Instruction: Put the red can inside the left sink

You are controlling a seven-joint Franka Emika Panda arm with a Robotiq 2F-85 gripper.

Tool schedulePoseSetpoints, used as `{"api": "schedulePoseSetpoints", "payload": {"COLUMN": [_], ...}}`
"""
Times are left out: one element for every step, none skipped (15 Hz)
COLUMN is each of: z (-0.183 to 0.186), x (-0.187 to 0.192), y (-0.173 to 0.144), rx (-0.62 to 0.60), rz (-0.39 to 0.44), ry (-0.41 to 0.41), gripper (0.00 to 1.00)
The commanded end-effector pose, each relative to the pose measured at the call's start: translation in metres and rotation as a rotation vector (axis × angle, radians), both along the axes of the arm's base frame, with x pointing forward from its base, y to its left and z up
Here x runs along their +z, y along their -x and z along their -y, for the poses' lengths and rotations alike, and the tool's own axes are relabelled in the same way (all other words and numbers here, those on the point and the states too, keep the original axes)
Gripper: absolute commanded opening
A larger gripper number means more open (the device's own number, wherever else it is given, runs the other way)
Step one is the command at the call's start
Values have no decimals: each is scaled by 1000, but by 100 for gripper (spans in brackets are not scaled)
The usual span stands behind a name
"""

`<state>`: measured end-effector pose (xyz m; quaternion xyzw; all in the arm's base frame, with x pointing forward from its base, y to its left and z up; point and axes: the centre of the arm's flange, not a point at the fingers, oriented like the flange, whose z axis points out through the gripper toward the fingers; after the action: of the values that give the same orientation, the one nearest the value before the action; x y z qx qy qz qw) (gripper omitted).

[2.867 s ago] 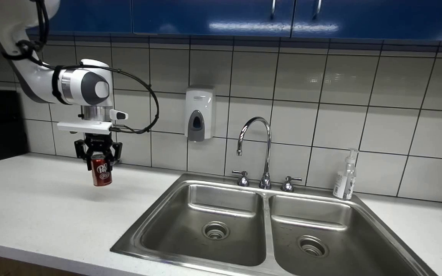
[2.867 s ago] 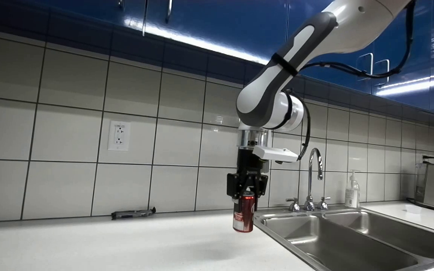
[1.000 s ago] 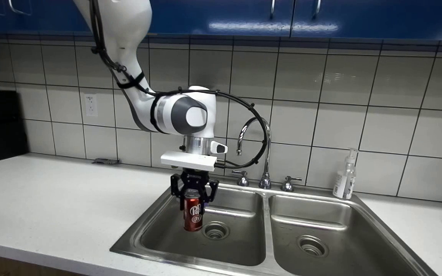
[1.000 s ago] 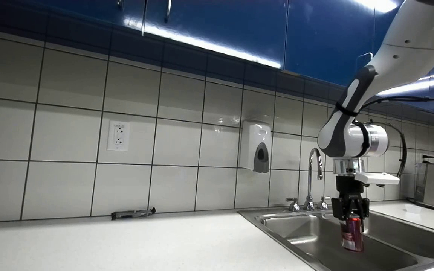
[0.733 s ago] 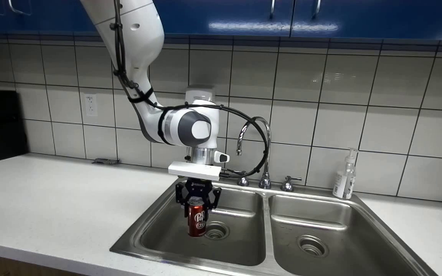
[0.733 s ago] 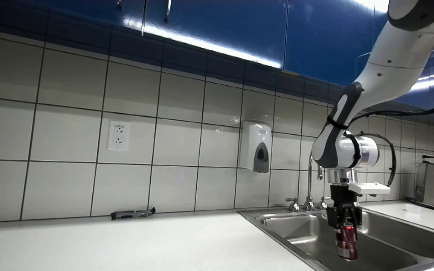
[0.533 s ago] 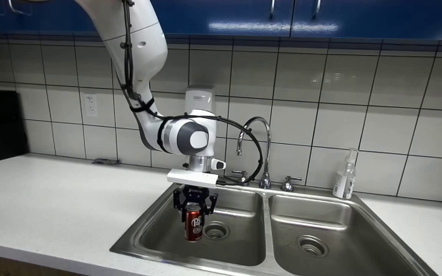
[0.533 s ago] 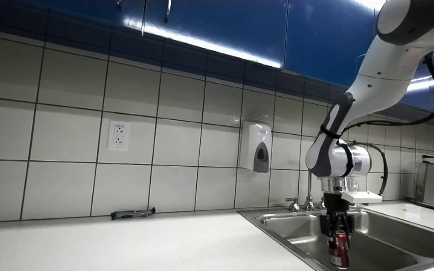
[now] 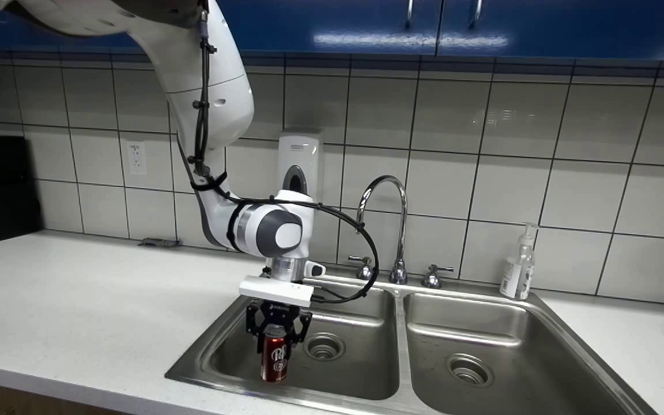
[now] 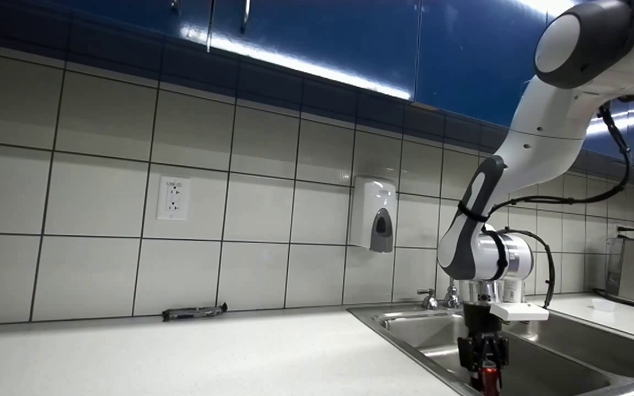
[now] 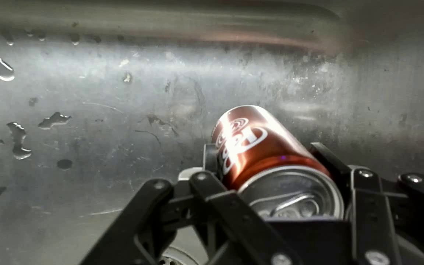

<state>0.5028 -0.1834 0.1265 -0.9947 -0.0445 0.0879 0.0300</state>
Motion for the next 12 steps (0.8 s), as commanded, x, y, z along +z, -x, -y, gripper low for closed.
{"api": "schedulePoseSetpoints", "payload": {"z": [13,15,18,20,22,25,27,29,30,32,33,34], "x": [10,11,11,10,8,6,5,5,6,6,6,6], "y": [1,1,2,4,4,4,5,5,5,5,5,5], "rx": [5,4,1,-1,-2,-6,-11,-12,-12,-12,-13,-11], "rz": [31,29,29,28,28,29,30,32,34,34,34,34], "ry": [-11,-5,-4,-3,-1,-4,-7,-7,-6,-6,-5,-2], "gripper": [39,39,39,39,39,39,39,39,39,39,39,39]}}
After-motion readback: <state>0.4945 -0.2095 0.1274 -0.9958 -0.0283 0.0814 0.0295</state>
